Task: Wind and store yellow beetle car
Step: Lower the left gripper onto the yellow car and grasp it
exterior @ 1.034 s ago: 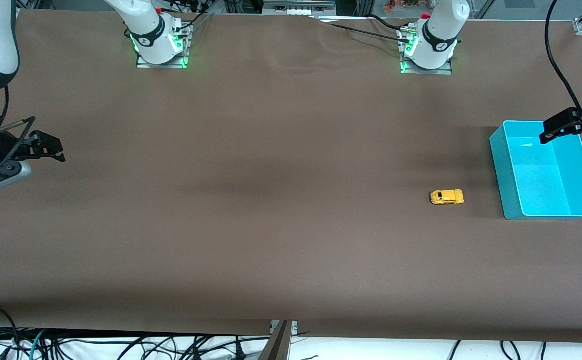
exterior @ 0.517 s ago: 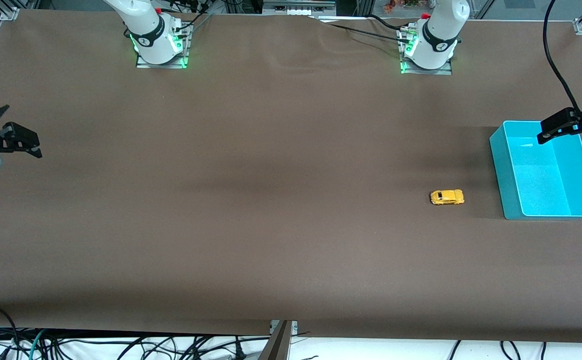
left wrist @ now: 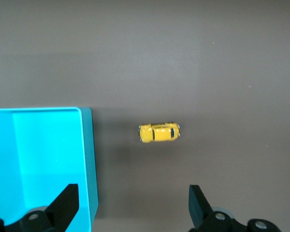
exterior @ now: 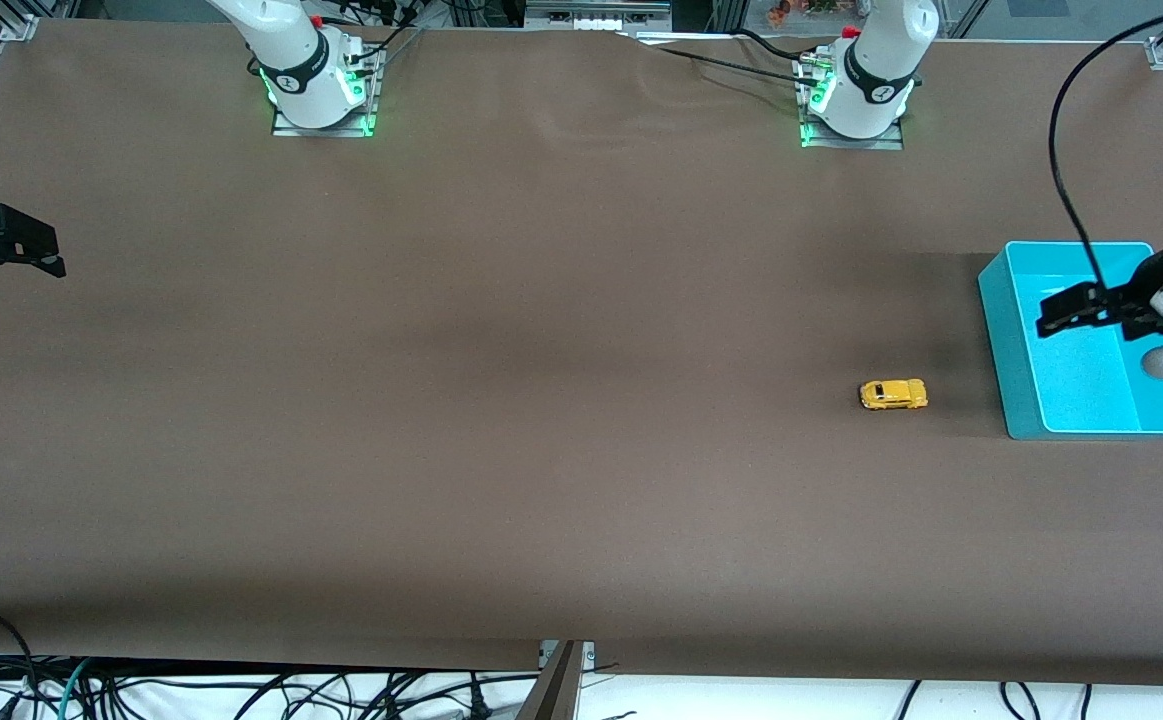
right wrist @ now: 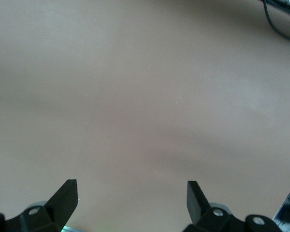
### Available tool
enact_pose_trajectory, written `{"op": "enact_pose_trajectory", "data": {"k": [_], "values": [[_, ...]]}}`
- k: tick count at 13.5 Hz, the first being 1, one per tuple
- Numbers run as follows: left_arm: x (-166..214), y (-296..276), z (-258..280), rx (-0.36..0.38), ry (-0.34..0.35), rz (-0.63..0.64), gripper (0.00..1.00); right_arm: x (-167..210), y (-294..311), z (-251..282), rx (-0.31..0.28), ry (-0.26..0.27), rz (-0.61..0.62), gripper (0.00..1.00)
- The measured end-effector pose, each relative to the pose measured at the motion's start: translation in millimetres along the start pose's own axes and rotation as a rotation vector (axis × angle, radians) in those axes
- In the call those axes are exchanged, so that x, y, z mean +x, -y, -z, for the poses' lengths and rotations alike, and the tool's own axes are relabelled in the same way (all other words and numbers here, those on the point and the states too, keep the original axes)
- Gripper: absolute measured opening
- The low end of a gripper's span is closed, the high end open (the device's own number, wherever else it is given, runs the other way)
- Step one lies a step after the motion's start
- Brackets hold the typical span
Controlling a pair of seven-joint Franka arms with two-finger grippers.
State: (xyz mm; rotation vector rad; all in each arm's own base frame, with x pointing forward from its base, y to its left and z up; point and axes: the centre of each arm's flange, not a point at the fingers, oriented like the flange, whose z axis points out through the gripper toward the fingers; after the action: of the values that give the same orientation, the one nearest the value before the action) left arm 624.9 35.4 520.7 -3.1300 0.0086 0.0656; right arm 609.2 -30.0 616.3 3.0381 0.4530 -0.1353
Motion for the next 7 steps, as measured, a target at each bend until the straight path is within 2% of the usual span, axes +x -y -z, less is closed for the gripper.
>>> {"op": "enact_pose_trajectory", "data": {"k": [4, 7], "values": [[2.4, -0.3, -82.5, 0.002, -0.025, -0.001, 1.0, -19.8, 0.0, 2.5, 0.008, 0.01, -0.068, 1.0], [-8.2, -1.2, -138.3, 0.001, -0.012, -0.001, 1.0, -25.2, 2.7, 5.9, 0.008, 0.007, -0.163, 1.0]]}}
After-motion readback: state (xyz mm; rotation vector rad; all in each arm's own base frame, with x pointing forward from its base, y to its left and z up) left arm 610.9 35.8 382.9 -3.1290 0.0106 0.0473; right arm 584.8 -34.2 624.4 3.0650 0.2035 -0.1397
